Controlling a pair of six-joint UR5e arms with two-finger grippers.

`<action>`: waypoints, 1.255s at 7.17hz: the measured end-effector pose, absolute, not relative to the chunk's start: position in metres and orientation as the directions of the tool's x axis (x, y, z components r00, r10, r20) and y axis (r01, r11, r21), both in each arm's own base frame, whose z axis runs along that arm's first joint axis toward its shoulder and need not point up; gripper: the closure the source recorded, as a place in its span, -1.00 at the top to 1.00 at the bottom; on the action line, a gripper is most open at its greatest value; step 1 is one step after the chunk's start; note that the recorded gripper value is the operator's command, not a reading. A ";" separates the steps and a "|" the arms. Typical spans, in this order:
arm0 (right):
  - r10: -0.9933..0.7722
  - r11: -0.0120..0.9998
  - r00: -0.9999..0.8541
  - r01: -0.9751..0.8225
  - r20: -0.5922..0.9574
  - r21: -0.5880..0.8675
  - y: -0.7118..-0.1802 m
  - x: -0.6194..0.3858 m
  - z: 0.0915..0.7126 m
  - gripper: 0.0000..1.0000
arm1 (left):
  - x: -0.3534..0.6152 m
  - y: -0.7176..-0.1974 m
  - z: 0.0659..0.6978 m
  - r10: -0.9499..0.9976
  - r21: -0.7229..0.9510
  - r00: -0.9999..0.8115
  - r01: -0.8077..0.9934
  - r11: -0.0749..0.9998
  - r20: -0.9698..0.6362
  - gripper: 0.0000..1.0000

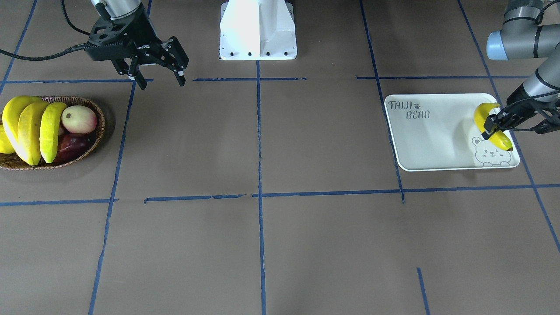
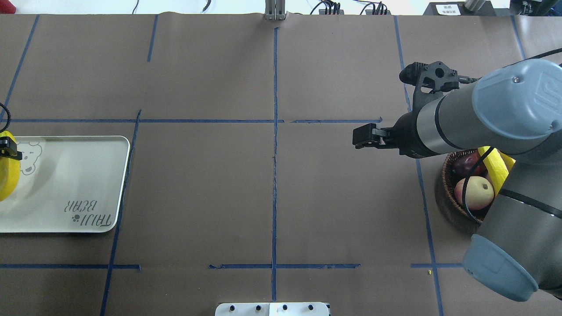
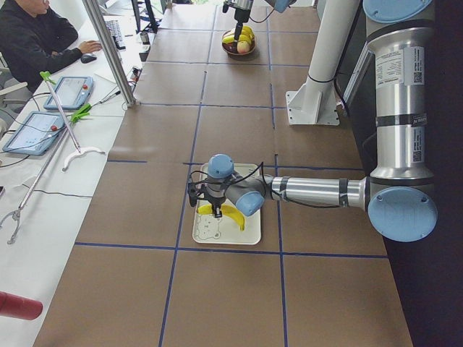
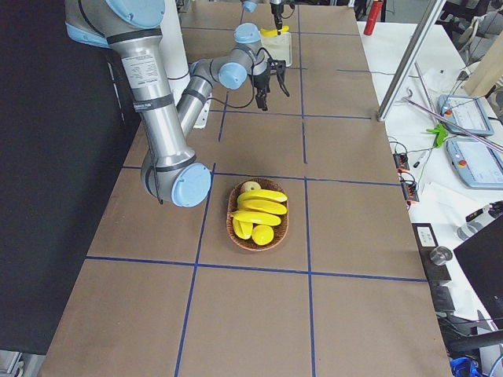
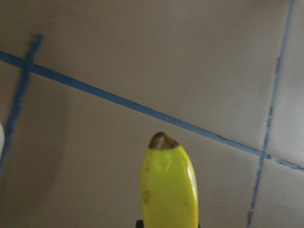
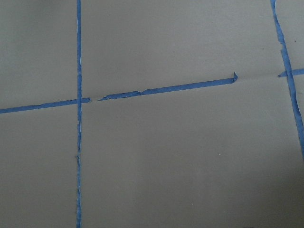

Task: Transfer all bananas from basket to plate

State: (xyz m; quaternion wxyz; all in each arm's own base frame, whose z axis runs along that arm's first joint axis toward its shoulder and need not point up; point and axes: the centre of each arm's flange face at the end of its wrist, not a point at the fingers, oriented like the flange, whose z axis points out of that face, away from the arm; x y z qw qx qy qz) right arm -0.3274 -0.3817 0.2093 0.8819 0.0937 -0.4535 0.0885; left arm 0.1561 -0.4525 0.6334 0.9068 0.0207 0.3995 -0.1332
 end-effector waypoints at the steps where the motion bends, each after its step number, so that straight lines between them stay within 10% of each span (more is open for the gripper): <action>1: 0.070 0.966 0.573 -0.242 0.816 0.087 -0.382 -0.327 0.209 0.99 | 0.156 -0.453 0.638 -0.230 -0.069 0.651 0.263 0.962 -0.723 0.98; 9: -0.084 0.989 0.712 -0.026 0.697 0.146 -0.417 -0.197 0.339 1.00 | 0.168 -0.454 0.516 -0.213 -0.104 0.527 0.229 0.968 -0.823 0.99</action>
